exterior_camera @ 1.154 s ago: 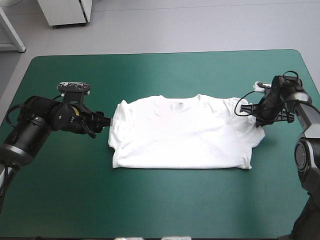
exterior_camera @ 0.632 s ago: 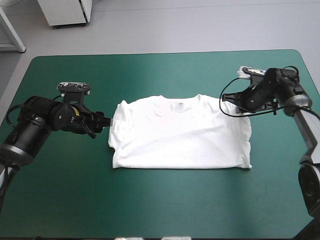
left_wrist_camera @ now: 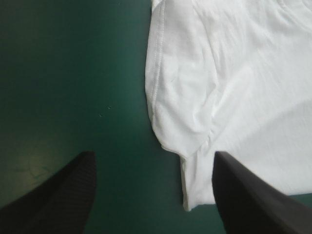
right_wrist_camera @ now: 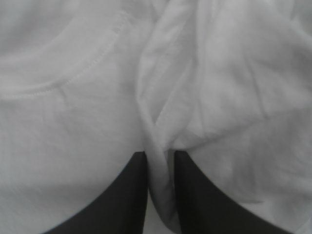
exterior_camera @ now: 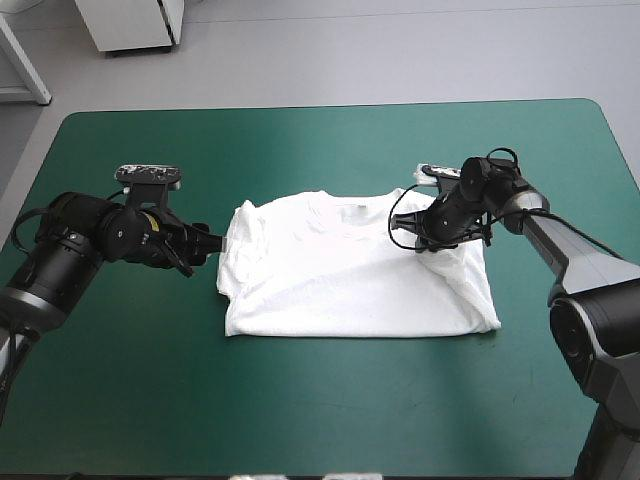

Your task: Fold the cloth

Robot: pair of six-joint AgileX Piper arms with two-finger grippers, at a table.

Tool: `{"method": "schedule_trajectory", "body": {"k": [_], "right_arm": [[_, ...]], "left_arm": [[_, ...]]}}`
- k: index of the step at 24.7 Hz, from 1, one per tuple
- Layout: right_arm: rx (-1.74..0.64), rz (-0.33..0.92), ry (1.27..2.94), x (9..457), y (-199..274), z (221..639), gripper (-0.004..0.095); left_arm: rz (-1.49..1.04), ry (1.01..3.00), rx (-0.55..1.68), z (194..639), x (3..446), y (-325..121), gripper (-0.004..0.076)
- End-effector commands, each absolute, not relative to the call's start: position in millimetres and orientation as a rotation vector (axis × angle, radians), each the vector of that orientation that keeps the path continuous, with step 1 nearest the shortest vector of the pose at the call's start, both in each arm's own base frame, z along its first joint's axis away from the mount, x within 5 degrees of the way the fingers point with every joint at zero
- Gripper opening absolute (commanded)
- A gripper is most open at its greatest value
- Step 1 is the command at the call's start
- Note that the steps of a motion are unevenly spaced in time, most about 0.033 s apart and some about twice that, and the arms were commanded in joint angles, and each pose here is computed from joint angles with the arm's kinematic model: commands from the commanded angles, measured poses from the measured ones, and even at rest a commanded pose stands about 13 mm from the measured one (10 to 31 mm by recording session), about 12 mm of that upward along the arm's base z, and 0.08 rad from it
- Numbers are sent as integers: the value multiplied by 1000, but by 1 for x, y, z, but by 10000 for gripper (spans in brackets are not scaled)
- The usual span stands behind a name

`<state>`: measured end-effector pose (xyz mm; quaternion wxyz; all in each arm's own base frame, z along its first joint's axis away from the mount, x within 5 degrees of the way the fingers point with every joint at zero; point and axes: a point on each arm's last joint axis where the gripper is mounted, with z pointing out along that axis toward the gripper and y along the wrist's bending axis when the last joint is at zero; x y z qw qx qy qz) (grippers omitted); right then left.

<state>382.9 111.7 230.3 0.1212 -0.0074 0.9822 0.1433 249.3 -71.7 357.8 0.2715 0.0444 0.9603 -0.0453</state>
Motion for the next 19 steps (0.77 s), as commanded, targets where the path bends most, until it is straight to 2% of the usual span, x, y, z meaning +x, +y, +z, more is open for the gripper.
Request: {"method": "schedule_trajectory", "body": {"k": [1, 2, 4, 9, 13, 19], "right_arm": [[-47, 467, 2776, 378, 113, 265, 349], [-72, 469, 2761, 373, 112, 275, 396], [-102, 458, 2742, 365, 109, 289, 406], [-85, 266, 2632, 316, 83, 357, 405], [-62, 111, 2658, 274, 62, 374, 406], [76, 66, 2652, 230, 42, 368, 406]], "left_arm": [[-189, 2496, 98, 377, 247, -73, 493], [-188, 2498, 98, 376, 247, -73, 493], [-187, 2504, 98, 376, 246, -73, 493], [-171, 2553, 116, 374, 241, -71, 493], [-233, 2577, 117, 377, 232, -74, 493], [-316, 2638, 207, 374, 221, -89, 493]]}}
